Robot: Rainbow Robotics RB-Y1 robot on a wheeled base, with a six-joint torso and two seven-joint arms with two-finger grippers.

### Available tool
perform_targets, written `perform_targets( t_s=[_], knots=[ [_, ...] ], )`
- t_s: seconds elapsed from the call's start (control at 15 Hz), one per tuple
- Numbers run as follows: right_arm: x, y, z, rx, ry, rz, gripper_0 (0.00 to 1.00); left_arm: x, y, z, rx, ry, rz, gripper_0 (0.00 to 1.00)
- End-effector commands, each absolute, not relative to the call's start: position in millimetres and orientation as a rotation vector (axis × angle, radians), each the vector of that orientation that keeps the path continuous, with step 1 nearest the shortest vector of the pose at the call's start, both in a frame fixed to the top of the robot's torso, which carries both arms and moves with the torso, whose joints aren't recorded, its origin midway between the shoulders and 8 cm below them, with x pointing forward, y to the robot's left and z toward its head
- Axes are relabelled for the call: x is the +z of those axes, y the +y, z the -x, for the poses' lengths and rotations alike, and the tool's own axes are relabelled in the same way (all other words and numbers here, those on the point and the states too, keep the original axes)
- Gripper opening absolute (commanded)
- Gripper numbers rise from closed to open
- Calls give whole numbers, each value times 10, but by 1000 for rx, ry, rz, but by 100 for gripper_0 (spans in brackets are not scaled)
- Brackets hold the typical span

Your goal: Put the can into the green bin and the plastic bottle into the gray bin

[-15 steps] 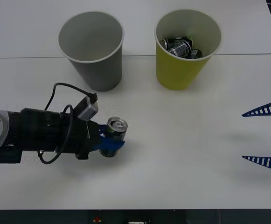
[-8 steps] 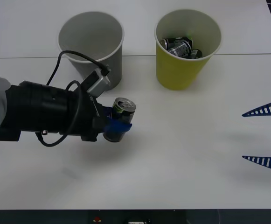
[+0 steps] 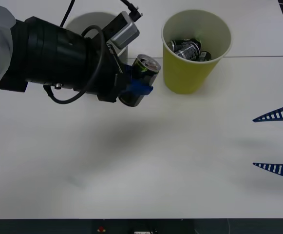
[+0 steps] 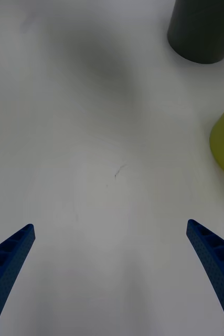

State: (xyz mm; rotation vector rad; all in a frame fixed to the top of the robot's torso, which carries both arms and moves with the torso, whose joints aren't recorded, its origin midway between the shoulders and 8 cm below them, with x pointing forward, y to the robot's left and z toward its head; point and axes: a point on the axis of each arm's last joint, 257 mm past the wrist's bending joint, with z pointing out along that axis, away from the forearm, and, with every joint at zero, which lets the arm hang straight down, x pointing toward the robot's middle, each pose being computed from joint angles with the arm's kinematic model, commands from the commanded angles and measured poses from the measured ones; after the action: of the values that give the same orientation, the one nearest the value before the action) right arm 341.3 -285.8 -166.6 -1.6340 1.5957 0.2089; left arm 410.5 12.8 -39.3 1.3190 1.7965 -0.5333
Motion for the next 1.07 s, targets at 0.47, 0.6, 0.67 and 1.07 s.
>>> perform_targets(
  t_s=[0.47, 0.6, 0.67, 1.07],
  knots=[
    [-1666, -2858, -3413, 209, 1596, 1634, 100, 74, -700, -5140, -374, 1759, -1284, 0],
    [-1666, -2858, -3413, 209, 1596, 1634, 100, 125, -877, -5392, -375, 1765, -1236, 0],
    [-1666, -2858, -3413, 209, 1596, 1634, 100, 162, -962, -5521, -364, 1769, -1223, 0],
    [-1666, -2858, -3413, 209, 1596, 1634, 100, 296, -1332, -5962, -283, 1781, -1194, 0]
  ],
)
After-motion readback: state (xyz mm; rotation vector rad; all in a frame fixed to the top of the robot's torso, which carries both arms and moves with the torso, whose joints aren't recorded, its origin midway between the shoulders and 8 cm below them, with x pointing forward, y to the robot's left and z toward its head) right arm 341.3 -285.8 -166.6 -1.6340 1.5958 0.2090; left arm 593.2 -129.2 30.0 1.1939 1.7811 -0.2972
